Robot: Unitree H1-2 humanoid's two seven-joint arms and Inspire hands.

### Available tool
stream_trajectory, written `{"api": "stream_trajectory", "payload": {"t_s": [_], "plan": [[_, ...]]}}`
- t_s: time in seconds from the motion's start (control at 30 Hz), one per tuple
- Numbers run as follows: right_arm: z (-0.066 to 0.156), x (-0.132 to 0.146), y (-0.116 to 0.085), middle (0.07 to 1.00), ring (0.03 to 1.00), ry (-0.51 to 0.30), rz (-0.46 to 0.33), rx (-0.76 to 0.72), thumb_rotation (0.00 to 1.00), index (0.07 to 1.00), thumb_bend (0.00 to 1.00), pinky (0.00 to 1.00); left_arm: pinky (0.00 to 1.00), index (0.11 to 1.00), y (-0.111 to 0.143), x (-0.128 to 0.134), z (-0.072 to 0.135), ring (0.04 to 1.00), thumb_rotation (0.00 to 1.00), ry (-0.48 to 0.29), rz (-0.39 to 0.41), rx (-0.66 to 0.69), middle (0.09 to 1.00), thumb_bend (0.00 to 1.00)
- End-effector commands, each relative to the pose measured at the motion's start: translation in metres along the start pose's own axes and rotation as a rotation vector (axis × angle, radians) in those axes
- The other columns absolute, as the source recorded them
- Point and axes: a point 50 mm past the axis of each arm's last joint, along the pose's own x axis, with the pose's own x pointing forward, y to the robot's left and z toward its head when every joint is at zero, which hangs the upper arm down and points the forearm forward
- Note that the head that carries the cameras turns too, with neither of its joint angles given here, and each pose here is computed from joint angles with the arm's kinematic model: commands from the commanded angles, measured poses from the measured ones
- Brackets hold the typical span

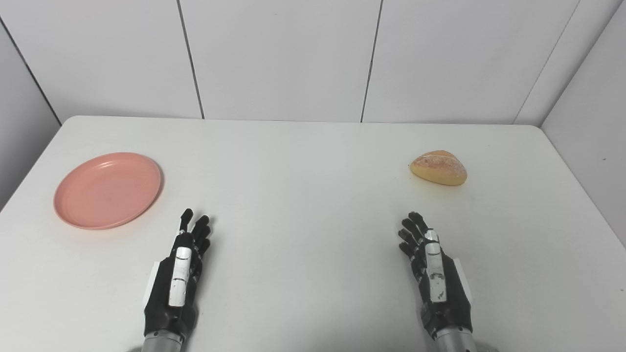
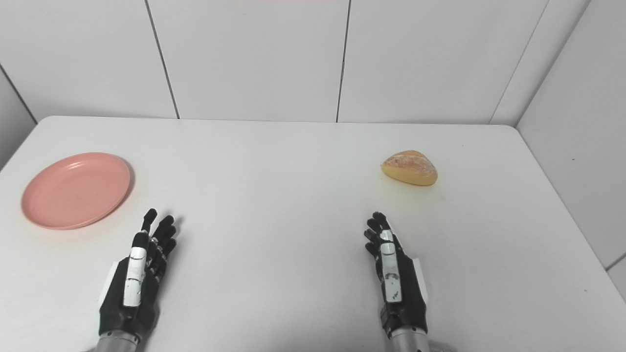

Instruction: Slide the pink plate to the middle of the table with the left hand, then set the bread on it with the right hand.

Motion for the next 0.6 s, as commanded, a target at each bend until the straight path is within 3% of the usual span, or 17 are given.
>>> {"api": "stream_trajectory", "payload": {"t_s": [0.0, 0.23, 0.33, 0.57], "plan": [[0.0043, 0.0005, 0.0047, 0.910, 0.909, -0.036, 0.011, 0.012, 1.00, 0.904, 0.77, 0.93, 1.00, 1.000, -0.0023, -0.0011, 0.0027, 0.979, 0.97, -0.023, -0.029, 0.037, 0.969, 0.75], [0.0042, 0.0006, 0.0032, 0.955, 0.937, -0.072, 0.025, 0.011, 1.00, 0.918, 0.80, 0.95, 1.00, 1.000, -0.0033, -0.0014, 0.0016, 1.000, 0.95, -0.080, -0.042, 0.061, 1.000, 0.74], [0.0041, 0.0000, 0.0029, 0.997, 0.994, -0.087, 0.040, -0.016, 1.00, 0.968, 0.81, 1.00, 1.00, 1.000, -0.0043, -0.0012, 0.0012, 1.000, 0.93, -0.104, -0.047, 0.054, 1.000, 0.78], [0.0032, -0.0001, 0.0053, 1.000, 1.000, -0.109, 0.052, -0.040, 1.00, 1.000, 0.84, 1.00, 1.00, 1.000, -0.0018, -0.0007, -0.0001, 1.000, 0.95, -0.143, -0.088, 0.076, 1.000, 0.84]]}}
